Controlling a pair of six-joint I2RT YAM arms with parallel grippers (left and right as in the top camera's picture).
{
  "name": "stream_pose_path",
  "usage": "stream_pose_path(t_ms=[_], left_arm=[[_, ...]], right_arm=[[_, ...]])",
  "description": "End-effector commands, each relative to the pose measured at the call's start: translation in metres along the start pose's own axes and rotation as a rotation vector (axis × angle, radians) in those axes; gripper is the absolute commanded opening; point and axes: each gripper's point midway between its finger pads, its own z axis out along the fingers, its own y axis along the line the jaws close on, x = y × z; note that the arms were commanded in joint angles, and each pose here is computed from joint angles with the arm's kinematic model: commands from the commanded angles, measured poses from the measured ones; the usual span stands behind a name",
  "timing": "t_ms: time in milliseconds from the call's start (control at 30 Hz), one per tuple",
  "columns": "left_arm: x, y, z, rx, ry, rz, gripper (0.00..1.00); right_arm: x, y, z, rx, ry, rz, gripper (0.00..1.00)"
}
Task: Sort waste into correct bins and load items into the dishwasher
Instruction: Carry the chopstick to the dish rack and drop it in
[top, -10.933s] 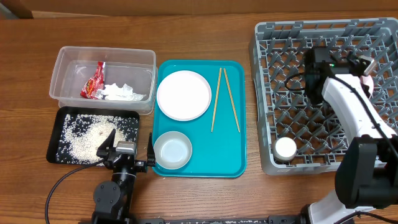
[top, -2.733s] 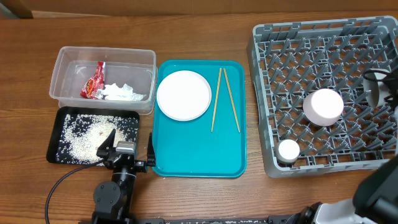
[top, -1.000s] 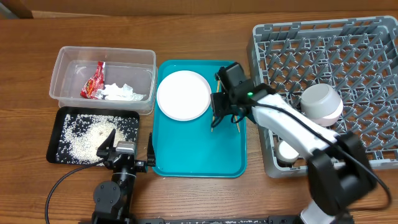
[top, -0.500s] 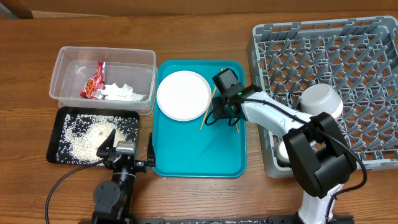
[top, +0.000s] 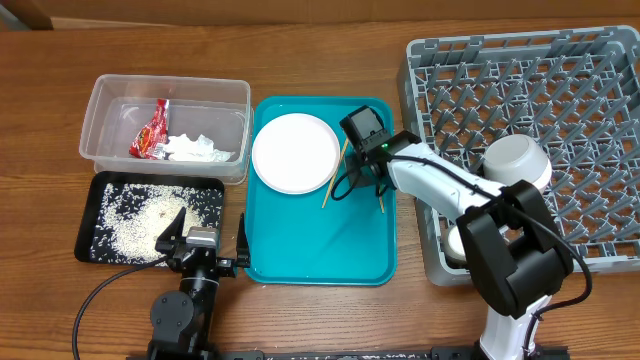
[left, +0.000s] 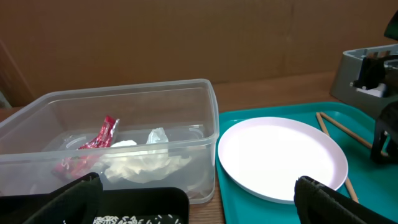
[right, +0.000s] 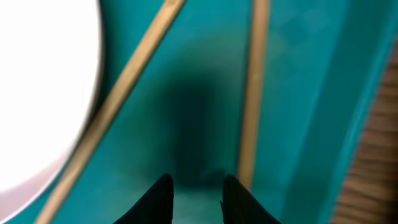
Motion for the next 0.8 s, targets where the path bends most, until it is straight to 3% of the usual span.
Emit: stream_pose_path(t_ms=[0, 133, 200, 333, 533, 767], left_arm=[[-0.001, 0.001, 0.000, -0.003, -0.008, -0.014, 1.00], [-0.001, 0.001, 0.000, -0.003, -0.008, -0.015, 1.00], [-0.001, 0.001, 0.000, -0.003, -0.008, -0.014, 1.00], [-0.001, 0.001, 0.000, -0.003, -0.008, -0.014, 1.00], [-0.001, 0.001, 0.000, -0.003, -0.008, -0.014, 1.00], [-0.001, 0.001, 0.000, -0.003, -0.008, -0.015, 1.00]], right_arm=[[-0.024, -0.023, -0.006, 0.079, -0.076, -0.021, 0.32], [-0.010, -0.019, 0.011, 0.049, -0.012, -0.025, 0.31], [0.000, -0.014, 0.018, 0.015, 0.029, -0.029, 0.18], [0.005, -0.004, 0.014, -0.016, 0.055, -0.041, 0.04], [-0.020, 0.000, -0.036, -0.037, -0.014, 0.015, 0.04], [-0.069, -0.030, -0.137, -0.033, -0.229, 0.093, 0.04]])
